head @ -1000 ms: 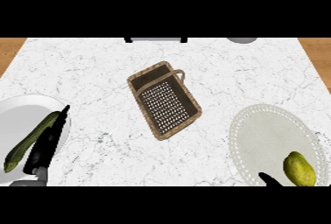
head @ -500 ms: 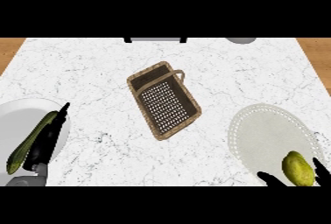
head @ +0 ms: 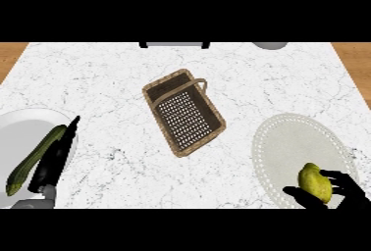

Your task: Pick the pear from the placemat and place it in the basket

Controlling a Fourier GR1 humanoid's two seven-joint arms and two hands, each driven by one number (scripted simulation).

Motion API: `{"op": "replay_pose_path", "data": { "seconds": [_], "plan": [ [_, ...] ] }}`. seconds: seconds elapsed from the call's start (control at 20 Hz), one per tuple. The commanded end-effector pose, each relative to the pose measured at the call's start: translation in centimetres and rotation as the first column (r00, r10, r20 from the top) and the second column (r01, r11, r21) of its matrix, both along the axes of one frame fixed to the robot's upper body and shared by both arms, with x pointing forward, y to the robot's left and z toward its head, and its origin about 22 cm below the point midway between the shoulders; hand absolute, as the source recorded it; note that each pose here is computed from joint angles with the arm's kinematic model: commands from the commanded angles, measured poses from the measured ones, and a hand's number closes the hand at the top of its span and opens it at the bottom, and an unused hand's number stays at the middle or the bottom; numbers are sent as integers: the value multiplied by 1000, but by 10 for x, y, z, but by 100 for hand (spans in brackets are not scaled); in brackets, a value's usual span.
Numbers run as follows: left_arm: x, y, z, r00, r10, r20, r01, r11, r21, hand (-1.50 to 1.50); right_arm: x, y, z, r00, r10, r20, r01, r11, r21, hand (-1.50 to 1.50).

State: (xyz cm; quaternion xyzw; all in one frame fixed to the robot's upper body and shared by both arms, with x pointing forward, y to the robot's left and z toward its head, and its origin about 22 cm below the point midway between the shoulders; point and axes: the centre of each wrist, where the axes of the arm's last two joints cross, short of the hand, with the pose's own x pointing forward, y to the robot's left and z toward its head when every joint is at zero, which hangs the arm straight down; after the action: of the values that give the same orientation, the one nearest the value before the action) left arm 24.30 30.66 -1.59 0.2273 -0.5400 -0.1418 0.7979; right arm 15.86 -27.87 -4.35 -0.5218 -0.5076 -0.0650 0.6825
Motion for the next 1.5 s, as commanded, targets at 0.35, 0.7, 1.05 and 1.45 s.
{"op": "replay_pose_path", "data": {
  "seconds": [0.35, 0.7, 1.05, 1.45],
  "plan": [
    [5, 22, 16, 1000, -1, -7, 1, 1000, -30, 0, 20, 15, -9, 995, -98, 27, 101, 980, -173, 150],
    [7, -3, 7, 999, -46, -5, 46, 999, 10, 0, 28, 2, 28, 888, 387, -249, -460, 750, -475, 150],
    [5, -13, -4, 999, -39, -6, 39, 999, 13, 0, 65, -2, 139, 600, 692, -401, -771, 365, -522, 150],
    [-2, 13, 3, 1000, 10, -12, -10, 1000, 9, 0, 60, -13, 290, 585, 779, -226, -696, 340, -632, 150]
  ]
}}
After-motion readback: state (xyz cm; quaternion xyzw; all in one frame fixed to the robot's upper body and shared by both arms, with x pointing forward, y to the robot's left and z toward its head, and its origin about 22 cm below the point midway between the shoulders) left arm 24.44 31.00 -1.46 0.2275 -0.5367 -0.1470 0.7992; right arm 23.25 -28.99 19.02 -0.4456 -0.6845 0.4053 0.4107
